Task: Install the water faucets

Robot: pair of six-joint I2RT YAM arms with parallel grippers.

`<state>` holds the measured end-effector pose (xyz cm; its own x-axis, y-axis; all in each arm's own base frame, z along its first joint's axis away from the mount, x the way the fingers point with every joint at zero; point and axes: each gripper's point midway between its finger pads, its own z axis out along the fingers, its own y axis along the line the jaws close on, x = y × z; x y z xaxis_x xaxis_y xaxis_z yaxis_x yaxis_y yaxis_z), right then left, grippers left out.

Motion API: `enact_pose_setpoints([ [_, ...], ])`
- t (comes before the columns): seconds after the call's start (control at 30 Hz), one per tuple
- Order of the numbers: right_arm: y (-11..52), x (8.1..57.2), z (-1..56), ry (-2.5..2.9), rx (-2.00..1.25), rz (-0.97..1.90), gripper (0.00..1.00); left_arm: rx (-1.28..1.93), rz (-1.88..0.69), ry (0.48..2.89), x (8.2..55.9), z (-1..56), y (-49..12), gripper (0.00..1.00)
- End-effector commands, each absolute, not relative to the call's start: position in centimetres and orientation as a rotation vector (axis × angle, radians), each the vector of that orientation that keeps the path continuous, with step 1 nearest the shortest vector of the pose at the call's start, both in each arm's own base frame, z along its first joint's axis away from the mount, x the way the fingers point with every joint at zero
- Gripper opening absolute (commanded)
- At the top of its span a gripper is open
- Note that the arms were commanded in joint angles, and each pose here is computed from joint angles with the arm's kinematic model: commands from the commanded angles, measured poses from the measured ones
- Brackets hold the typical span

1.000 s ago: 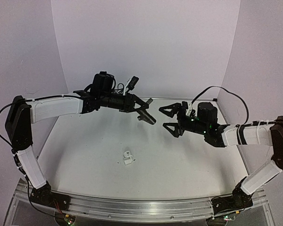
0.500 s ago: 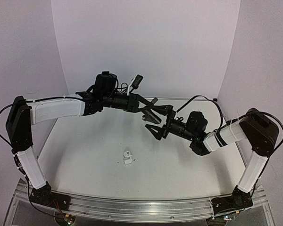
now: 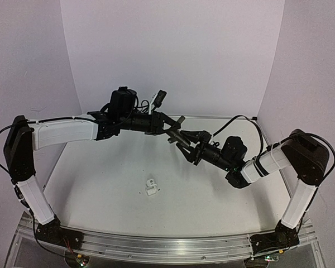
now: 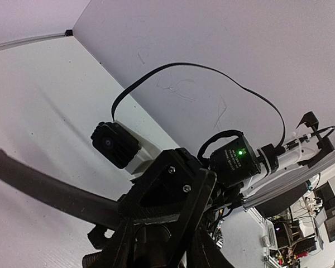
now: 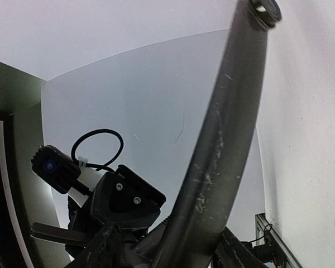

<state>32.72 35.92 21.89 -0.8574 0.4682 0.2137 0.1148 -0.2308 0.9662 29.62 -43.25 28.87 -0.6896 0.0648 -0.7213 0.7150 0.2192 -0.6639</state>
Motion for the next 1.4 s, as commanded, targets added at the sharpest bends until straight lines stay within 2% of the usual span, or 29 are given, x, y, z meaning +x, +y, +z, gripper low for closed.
enact_pose_setpoints([
  [0.0,33.9,32.1,28.4,1.499,0.467,2.199,0.40,0.656,-1.601,1.814,28.4,34.4,-42.3,0.00],
  [0.27,34.2,31.4,29.1,1.543,0.260,2.017,0.02,0.447,-1.647,1.942,29.5,32.9,-42.0,0.00],
  [0.47,34.2,30.7,28.9,1.612,-0.033,1.674,0.00,0.281,-1.637,2.020,31.0,31.1,-41.5,0.02],
  [0.53,33.8,31.0,28.4,1.670,-0.053,1.553,0.00,0.254,-1.618,2.038,31.4,30.2,-41.1,0.12],
  [0.63,32.8,30.8,29.4,1.654,-0.044,1.502,0.00,0.316,-1.606,2.007,31.3,29.8,-41.0,0.39],
  [0.73,33.1,30.5,30.9,1.633,-0.030,1.579,0.00,0.460,-1.671,1.862,29.5,30.9,-41.0,0.64],
  [0.83,33.8,29.9,32.4,1.594,-0.020,1.715,0.00,0.520,-1.703,1.721,28.1,32.0,-40.1,0.81],
  [1.07,34.3,29.5,34.3,1.547,0.015,1.862,0.00,0.659,-1.679,1.585,26.0,33.5,-39.4,0.91],
  [1.37,34.2,30.5,33.0,1.570,0.104,1.862,0.00,0.812,-1.694,1.519,22.8,33.7,-41.3,1.00],
])
